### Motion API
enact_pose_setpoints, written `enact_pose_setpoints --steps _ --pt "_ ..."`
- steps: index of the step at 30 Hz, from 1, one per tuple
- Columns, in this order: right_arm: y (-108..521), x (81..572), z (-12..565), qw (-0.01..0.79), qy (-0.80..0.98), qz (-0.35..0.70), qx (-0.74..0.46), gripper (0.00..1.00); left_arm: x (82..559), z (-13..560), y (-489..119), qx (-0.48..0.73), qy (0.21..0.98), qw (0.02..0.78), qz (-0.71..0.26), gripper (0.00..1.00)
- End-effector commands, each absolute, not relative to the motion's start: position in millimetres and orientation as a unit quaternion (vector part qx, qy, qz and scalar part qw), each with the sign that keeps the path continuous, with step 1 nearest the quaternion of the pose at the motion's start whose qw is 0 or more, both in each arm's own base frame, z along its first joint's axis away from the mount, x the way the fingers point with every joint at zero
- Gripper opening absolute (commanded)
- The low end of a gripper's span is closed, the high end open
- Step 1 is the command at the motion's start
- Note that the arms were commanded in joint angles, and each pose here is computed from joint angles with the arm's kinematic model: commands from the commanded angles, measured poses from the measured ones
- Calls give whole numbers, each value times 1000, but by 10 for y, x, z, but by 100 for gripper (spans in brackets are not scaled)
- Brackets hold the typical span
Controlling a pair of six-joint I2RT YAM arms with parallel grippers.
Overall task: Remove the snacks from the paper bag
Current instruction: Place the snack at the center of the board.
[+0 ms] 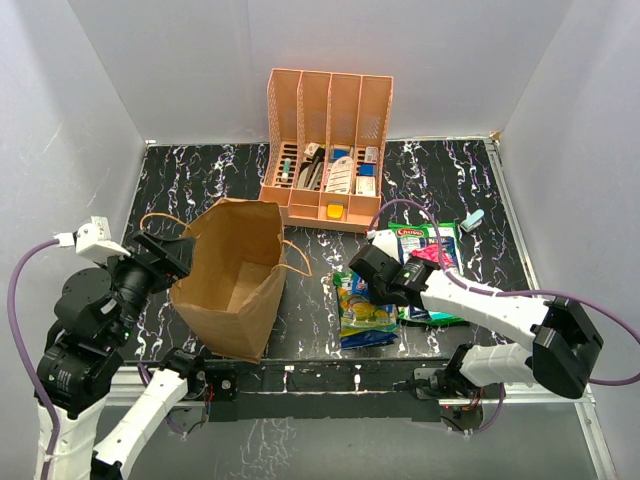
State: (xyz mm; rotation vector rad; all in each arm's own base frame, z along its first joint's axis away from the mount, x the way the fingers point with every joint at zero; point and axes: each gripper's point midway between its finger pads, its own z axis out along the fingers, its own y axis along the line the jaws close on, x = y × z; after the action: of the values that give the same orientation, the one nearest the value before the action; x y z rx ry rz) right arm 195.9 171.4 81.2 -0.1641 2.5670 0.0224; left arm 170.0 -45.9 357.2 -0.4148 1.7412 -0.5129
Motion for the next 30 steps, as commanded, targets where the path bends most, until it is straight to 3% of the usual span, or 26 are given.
enact_pose_setpoints --steps 1,5,12,25,28,30 --pt "1787 1987 679 274 959 30 -63 12 1628 3812 -399 -167 729 627 -221 75" --pt "1757 1944 548 263 963 27 -60 14 1600 3844 -375 -163 725 633 -217 77" --pt "1807 1966 629 269 961 40 -55 26 1589 3848 -350 -162 723 637 -212 81" --pt "1905 2160 1296 341 935 80 -51 70 1587 3851 -338 -155 723 641 -206 85" --pt "1905 2239 1419 361 928 79 -46 95 1579 3874 -329 -151 721 645 -203 85" --pt "1933 2353 1545 394 915 84 -37 98 1575 3895 -311 -148 719 649 -198 86"
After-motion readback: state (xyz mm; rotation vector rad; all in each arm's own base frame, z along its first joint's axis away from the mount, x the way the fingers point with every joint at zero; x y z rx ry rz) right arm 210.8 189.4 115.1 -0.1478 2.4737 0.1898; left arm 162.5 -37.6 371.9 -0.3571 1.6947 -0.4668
